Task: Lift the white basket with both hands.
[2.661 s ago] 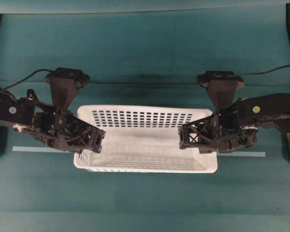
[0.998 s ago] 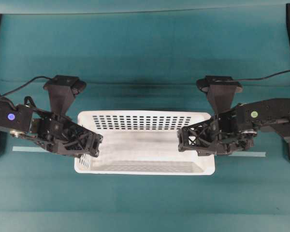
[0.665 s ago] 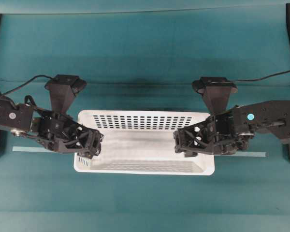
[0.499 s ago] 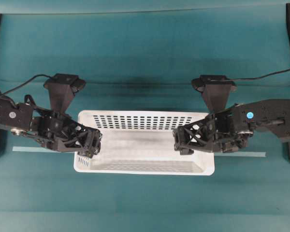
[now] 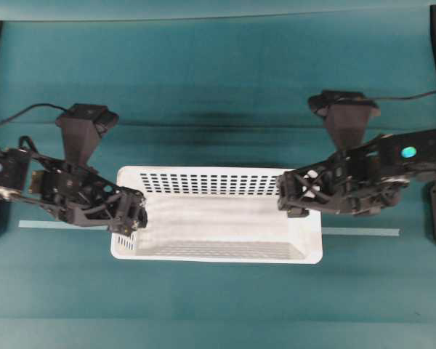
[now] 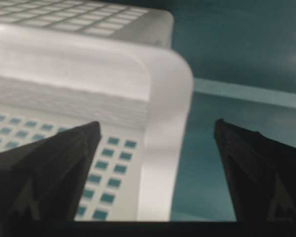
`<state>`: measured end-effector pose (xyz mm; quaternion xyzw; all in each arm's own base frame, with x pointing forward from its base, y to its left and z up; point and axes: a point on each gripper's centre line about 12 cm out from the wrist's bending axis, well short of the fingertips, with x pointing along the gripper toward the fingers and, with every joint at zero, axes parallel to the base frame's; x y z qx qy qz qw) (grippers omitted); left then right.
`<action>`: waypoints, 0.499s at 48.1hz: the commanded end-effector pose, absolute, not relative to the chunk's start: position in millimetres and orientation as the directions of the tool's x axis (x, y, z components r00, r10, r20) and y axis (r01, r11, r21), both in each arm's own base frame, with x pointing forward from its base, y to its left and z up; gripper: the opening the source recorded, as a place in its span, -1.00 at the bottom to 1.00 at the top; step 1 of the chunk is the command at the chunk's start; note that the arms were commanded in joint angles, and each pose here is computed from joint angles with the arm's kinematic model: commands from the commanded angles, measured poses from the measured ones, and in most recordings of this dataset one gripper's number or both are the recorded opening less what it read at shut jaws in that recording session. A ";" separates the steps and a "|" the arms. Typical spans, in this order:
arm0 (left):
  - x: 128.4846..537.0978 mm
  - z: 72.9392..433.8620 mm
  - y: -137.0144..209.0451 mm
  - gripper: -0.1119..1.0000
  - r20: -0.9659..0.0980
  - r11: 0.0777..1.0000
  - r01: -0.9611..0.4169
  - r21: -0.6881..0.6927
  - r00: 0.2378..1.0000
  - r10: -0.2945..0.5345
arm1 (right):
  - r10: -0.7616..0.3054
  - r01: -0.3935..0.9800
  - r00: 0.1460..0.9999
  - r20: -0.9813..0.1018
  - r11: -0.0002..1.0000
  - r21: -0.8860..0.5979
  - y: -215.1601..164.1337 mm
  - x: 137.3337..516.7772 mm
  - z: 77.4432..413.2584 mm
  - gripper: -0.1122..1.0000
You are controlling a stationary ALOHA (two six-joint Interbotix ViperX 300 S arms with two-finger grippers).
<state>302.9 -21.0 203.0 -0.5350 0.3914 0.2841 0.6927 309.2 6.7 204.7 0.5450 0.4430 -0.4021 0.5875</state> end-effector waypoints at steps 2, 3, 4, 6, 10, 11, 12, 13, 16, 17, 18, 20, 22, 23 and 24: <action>296.1 226.9 -20.3 0.91 -0.803 0.273 -0.768 -0.579 0.595 -0.028 | -0.006 0.934 0.346 -0.938 0.099 0.343 3.8 306.8 228.5 0.92; 294.7 230.6 -19.3 0.91 -0.794 0.271 -0.760 -0.591 0.608 -0.027 | -0.008 0.928 0.362 -0.932 0.103 0.359 2.7 306.5 232.5 0.92; 292.7 233.6 -18.3 0.91 -0.787 0.271 -0.753 -0.599 0.616 -0.026 | -0.012 0.919 0.381 -0.924 0.111 0.378 1.8 306.2 236.7 0.92; 287.8 239.2 -15.3 0.91 -0.774 0.268 -0.742 -0.615 0.633 -0.021 | -0.023 0.900 0.422 -0.906 0.125 0.417 -0.7 305.6 245.2 0.92; 278.9 250.0 -10.5 0.91 -0.745 0.263 -0.716 -0.646 0.667 -0.013 | -0.038 0.853 0.510 -0.859 0.151 0.500 -4.8 304.2 263.0 0.92; 276.8 252.8 -9.5 0.91 -0.737 0.262 -0.709 -0.655 0.676 -0.012 | -0.040 0.842 0.529 -0.848 0.153 0.518 -5.8 303.7 266.4 0.92; 274.1 255.3 -8.5 0.91 -0.729 0.264 -0.702 -0.662 0.684 -0.009 | -0.042 0.833 0.543 -0.839 0.155 0.531 -7.2 302.7 269.6 0.92; 272.1 258.5 -7.7 0.91 -0.721 0.264 -0.694 -0.670 0.693 -0.008 | -0.045 0.822 0.559 -0.828 0.159 0.547 -8.2 302.0 273.5 0.92; 265.3 268.5 -5.0 0.91 -0.689 0.269 -0.663 -0.698 0.724 -0.003 | -0.051 0.788 0.605 -0.795 0.184 0.588 -9.9 300.0 282.8 0.92; 262.8 271.5 -4.5 0.91 -0.679 0.274 -0.653 -0.706 0.734 -0.002 | -0.054 0.778 0.617 -0.785 0.193 0.598 -10.6 299.3 284.8 0.92; 260.4 274.7 -3.7 0.91 -0.668 0.279 -0.641 -0.715 0.744 0.000 | -0.058 0.767 0.630 -0.774 0.205 0.609 -11.3 299.2 286.5 0.92; 254.3 281.3 -2.0 0.91 -0.641 0.301 -0.612 -0.731 0.767 0.004 | -0.066 0.740 0.659 -0.749 0.235 0.630 -12.6 299.6 290.1 0.92; 249.9 284.1 -0.4 0.91 -0.623 0.319 -0.593 -0.739 0.782 0.008 | -0.076 0.707 0.692 -0.718 0.271 0.653 -14.3 300.7 293.0 0.92; 248.0 285.4 0.7 0.91 -0.615 0.324 -0.585 -0.744 0.788 0.012 | -0.078 0.690 0.708 -0.702 0.287 0.664 -14.9 301.1 293.7 0.91; 246.0 286.6 1.8 0.91 -0.608 0.329 -0.578 -0.747 0.794 0.015 | -0.081 0.670 0.727 -0.682 0.300 0.679 -16.2 302.8 295.5 0.92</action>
